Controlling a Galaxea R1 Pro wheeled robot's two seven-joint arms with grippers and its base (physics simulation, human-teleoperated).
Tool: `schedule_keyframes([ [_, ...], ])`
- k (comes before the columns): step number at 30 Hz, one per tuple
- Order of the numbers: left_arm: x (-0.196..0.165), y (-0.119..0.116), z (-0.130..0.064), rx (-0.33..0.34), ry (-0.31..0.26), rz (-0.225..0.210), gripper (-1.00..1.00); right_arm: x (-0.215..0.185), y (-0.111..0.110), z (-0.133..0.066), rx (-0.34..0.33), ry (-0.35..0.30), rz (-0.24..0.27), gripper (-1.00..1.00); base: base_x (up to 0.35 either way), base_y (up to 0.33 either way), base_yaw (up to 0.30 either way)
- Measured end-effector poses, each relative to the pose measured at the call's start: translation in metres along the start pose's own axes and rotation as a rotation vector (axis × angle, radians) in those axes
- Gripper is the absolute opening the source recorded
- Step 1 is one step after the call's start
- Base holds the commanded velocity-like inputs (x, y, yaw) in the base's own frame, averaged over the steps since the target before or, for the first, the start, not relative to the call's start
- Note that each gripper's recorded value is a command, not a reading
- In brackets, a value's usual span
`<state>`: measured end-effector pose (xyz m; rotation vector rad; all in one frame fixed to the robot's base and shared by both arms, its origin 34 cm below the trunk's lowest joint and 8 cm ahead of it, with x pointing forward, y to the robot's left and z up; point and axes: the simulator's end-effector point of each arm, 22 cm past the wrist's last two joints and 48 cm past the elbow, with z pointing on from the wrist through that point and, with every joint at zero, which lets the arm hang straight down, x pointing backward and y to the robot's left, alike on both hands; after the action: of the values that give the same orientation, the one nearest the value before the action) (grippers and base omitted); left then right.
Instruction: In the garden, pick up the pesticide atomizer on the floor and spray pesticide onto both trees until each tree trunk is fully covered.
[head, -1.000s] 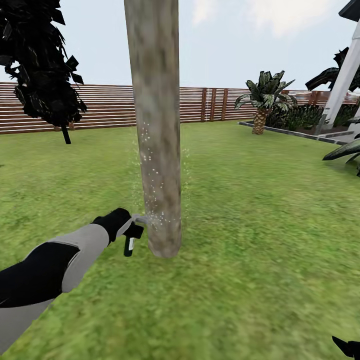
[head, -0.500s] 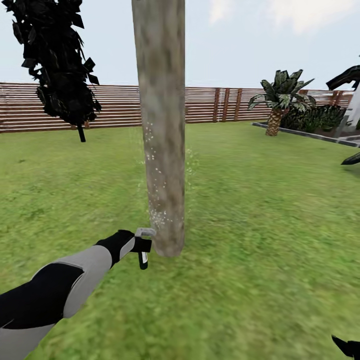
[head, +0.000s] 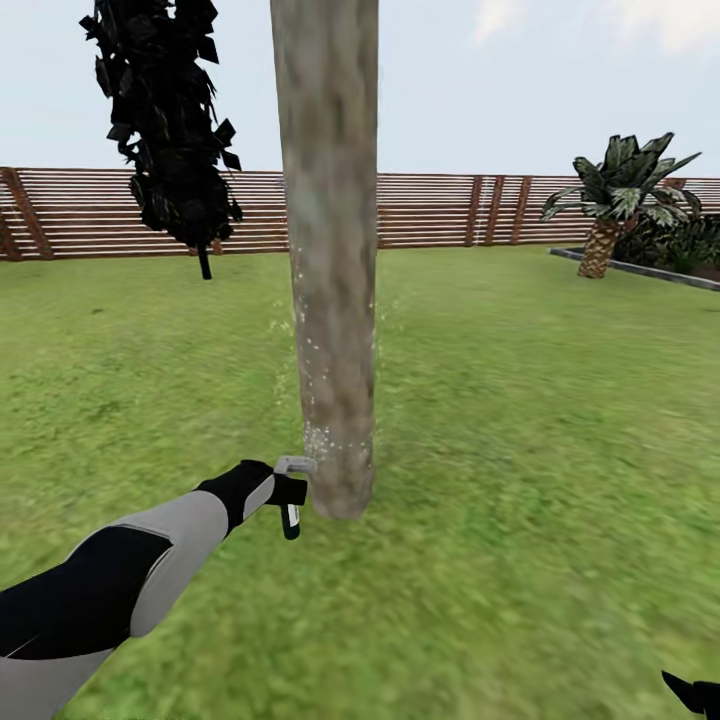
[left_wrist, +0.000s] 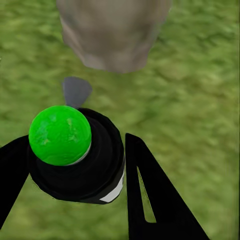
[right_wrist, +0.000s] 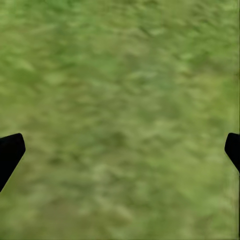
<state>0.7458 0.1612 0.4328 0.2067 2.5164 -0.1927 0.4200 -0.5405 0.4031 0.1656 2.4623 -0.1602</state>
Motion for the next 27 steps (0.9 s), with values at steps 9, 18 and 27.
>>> schedule_keyframes([
  [9,-0.0005,-0.0107,0.0008,0.011,0.0,0.007,-1.0,0.0005,0.0004,0.0001,-0.001,0.001,0.0,1.0,0.011,-0.342,0.114],
  [18,-0.0003,-0.0101,0.0008,0.011,0.0,0.005,-1.0,0.0003,0.0007,0.0002,-0.001,0.0,0.001,1.0,0.0,-0.345,0.119],
  [27,-0.0005,-0.01,0.0008,0.011,0.0,0.005,-1.0,0.0004,0.0013,0.0004,-0.002,0.0,0.001,1.0,0.0,-0.268,0.248],
])
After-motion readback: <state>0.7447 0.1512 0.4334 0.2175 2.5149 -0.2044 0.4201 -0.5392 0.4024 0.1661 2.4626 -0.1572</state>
